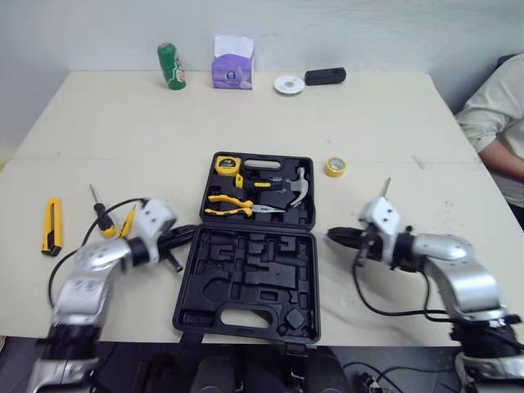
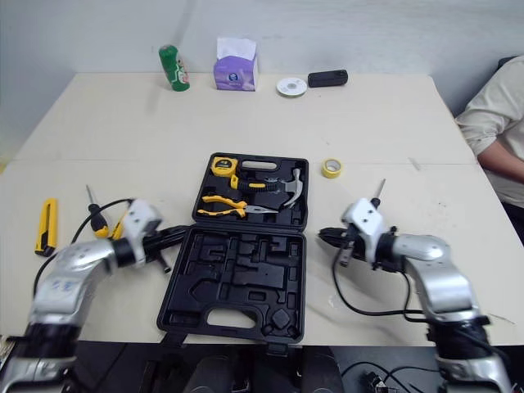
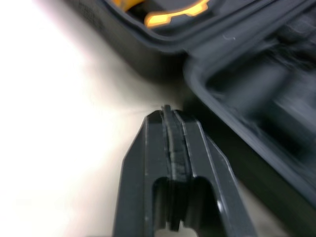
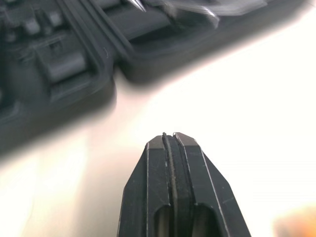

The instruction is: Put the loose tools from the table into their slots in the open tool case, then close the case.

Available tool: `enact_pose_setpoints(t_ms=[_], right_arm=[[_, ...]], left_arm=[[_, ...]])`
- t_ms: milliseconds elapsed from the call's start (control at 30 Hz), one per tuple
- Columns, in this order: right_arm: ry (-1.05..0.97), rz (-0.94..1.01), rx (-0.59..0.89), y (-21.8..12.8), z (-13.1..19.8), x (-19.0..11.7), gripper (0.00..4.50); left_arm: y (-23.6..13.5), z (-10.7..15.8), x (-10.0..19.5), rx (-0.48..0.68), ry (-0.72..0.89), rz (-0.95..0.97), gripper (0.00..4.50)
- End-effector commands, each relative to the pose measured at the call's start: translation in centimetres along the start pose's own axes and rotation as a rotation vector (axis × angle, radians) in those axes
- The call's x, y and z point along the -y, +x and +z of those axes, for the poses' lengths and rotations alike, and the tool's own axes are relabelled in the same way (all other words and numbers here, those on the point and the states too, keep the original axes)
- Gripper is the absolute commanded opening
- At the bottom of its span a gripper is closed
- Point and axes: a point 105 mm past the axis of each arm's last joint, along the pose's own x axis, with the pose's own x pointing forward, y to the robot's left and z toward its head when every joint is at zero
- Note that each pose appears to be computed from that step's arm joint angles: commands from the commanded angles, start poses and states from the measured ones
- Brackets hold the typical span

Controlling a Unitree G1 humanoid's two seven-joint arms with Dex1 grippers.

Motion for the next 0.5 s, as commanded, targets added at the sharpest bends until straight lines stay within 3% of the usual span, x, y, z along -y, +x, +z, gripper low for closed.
enact_pose_setpoints(t_ms=[33, 67, 300, 500], right_arm=[[0.024, -0.048, 0.071, -3.4, 2.2, 1.3, 0.64], [0.041, -0.064, 0.073, -4.2, 2.2, 1.7, 0.93], [0.128, -0.312, -0.014, -11.2, -0.7, 7.2, 4.32], [0.112, -0.49, -0.132, -16.7, -3.2, 11.0, 4.42]], left_arm=[[-4.8, 2.7, 0.0, 0.108, -0.004, 0.057, 0.79], [-5.9, 2.6, 0.0, 0.113, -0.02, 0.08, 1.27], [-16.3, 1.7, -3.7, 0.146, -0.083, 0.512, 4.37], [-26.7, -1.6, -7.6, 0.034, -0.12, 0.936, 4.44]])
